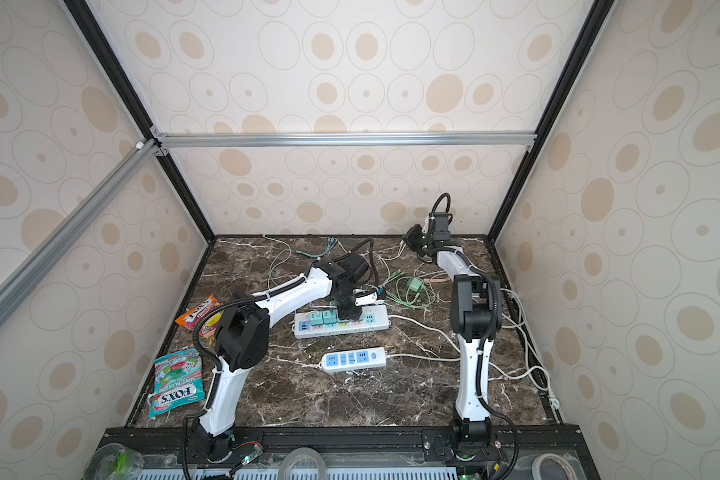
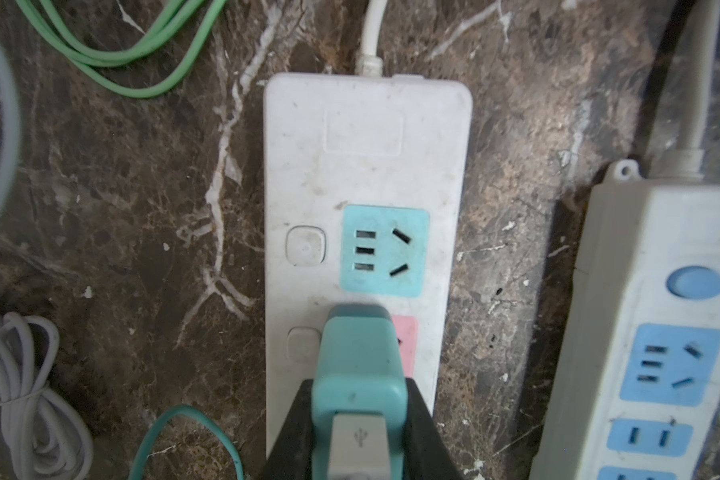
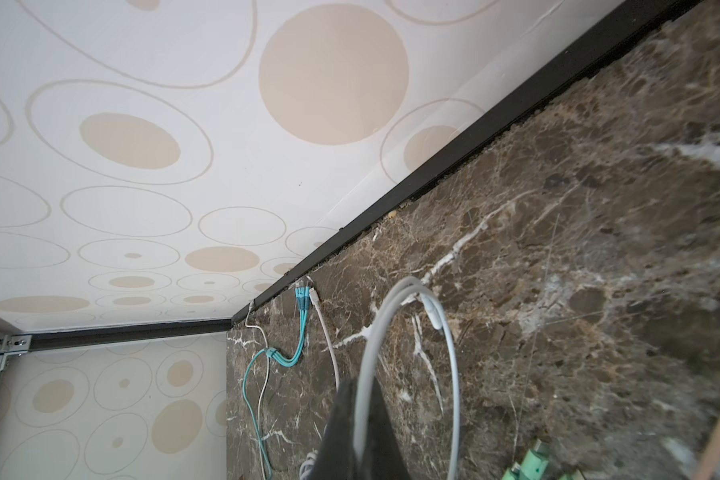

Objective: Insert the plug
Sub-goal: 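Align the teal charger over the pink socket with the left gripper, then push the teal charger down into the pink socket with the left gripper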

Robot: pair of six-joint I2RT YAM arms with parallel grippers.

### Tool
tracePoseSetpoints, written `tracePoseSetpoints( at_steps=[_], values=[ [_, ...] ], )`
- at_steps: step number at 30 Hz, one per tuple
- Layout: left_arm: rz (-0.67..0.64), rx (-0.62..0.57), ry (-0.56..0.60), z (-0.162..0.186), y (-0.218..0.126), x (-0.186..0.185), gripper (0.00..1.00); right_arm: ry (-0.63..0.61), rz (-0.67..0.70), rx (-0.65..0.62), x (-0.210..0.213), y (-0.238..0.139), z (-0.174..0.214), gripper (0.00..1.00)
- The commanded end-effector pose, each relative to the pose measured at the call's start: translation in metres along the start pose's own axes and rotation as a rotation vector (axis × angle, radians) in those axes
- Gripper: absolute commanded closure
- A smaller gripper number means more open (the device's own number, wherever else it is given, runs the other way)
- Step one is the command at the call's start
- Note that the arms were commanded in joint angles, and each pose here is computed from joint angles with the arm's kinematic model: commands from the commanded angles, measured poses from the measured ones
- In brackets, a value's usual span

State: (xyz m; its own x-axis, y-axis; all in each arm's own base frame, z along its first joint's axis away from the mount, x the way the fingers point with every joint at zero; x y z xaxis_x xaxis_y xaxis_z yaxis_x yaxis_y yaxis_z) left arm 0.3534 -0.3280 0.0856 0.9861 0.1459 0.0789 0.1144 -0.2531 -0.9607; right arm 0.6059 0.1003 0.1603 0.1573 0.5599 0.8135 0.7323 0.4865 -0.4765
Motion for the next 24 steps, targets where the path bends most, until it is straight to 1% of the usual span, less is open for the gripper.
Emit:
tracePoseSetpoints(
  at_steps=[1, 4, 8, 12, 13, 14, 16, 19, 21, 24],
  values=[
    [0.134, 0.131, -0.003, 0.042, 0.062, -0.018, 1.00, -0.003, -0.020, 0.006, 0.009, -0.007, 0.002, 0.95],
    [0.149, 0.165, -0.011, 0.049, 0.072, -0.020, 1.00, -0.006, -0.024, 0.008, 0.010, -0.008, 0.002, 0.95],
    [0.143, 0.163, -0.013, 0.052, 0.077, -0.021, 1.00, -0.008, -0.019, 0.009, 0.009, -0.009, 0.004, 0.95],
    [0.124, 0.136, -0.011, 0.043, 0.067, -0.015, 1.00, 0.000, -0.020, 0.016, 0.007, -0.007, 0.005, 0.95],
    [0.111, 0.130, -0.006, 0.039, 0.061, -0.012, 0.97, 0.002, -0.020, 0.015, 0.007, -0.007, 0.005, 0.95],
    [0.100, 0.124, -0.005, 0.034, 0.056, -0.008, 0.89, 0.001, -0.020, 0.016, 0.007, -0.007, 0.006, 0.95],
    [0.070, 0.087, 0.001, 0.019, 0.036, 0.003, 0.64, -0.002, -0.022, 0.019, 0.008, -0.006, 0.007, 0.95],
    [-0.009, 0.008, 0.007, -0.005, 0.003, 0.020, 0.35, -0.004, -0.023, 0.020, 0.009, -0.006, 0.009, 0.95],
    [-0.055, -0.038, 0.011, -0.018, -0.019, 0.029, 0.26, -0.005, -0.022, 0.019, 0.010, -0.006, 0.009, 0.95],
    [-0.075, -0.115, 0.034, -0.032, -0.049, 0.030, 0.20, -0.004, -0.019, 0.023, 0.009, -0.005, 0.011, 0.95]
  ],
)
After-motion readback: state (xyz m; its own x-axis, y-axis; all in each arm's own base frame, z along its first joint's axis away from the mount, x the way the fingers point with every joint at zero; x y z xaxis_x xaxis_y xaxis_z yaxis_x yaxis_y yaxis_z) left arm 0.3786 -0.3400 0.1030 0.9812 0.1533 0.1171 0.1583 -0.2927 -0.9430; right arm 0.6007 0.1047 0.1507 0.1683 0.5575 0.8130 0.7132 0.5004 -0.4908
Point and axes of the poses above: each gripper's point midway between its finger pads, its own y axis out along the fingers, its own x axis along the line the jaws close on, z = x × y, the point moved 2 cm from there along -y, back along the fingers, and after that the axes turned 2 degrees about y, right-handed, at the moved point
